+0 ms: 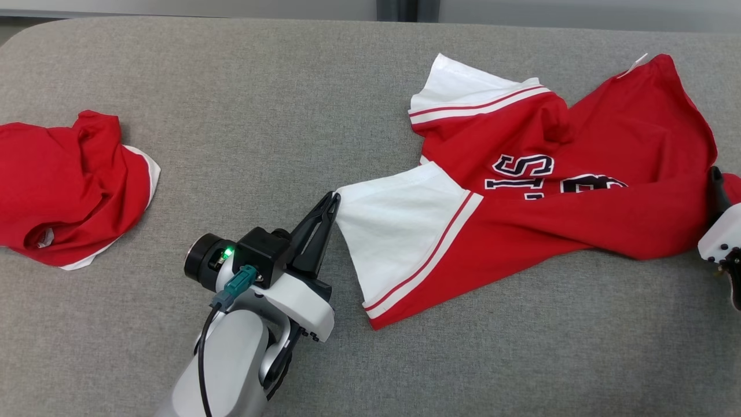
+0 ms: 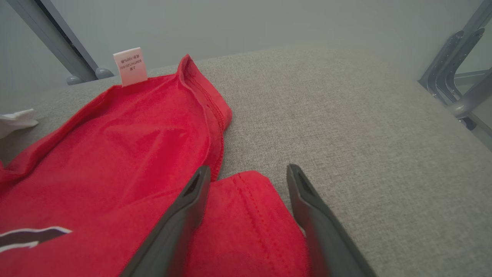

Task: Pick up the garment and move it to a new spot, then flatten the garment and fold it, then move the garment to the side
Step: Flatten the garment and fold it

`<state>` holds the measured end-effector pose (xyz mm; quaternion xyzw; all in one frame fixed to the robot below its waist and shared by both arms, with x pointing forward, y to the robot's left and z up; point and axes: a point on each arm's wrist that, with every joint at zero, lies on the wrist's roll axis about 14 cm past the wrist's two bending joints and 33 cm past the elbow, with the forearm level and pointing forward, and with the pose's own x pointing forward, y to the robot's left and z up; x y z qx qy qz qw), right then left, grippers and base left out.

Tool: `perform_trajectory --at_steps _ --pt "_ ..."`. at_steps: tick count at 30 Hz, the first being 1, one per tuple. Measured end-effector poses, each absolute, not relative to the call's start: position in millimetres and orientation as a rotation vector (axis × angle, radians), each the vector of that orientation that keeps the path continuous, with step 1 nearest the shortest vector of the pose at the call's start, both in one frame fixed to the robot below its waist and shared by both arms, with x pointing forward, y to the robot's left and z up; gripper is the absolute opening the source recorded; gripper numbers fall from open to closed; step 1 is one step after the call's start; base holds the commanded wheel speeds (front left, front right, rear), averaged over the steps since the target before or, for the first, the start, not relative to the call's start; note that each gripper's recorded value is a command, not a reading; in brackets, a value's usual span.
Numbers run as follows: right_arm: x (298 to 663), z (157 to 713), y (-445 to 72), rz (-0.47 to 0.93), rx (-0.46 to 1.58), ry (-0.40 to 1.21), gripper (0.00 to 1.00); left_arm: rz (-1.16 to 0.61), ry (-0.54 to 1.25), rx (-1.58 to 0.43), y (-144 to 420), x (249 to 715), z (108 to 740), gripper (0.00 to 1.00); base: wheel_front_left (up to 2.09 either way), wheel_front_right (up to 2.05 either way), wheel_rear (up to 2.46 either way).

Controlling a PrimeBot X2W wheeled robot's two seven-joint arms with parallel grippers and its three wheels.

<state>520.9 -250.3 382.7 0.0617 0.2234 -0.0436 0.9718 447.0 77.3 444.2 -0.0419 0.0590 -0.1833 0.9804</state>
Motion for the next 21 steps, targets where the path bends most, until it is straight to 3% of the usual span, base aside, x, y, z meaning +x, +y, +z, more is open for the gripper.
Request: perform_trajectory --at_steps 21 --pt "523 368 -256 -0.052 0.046 0.556 1.00 -0.368 0.124 -0.071 78 456 439 0.00 0.00 0.00 0.00"
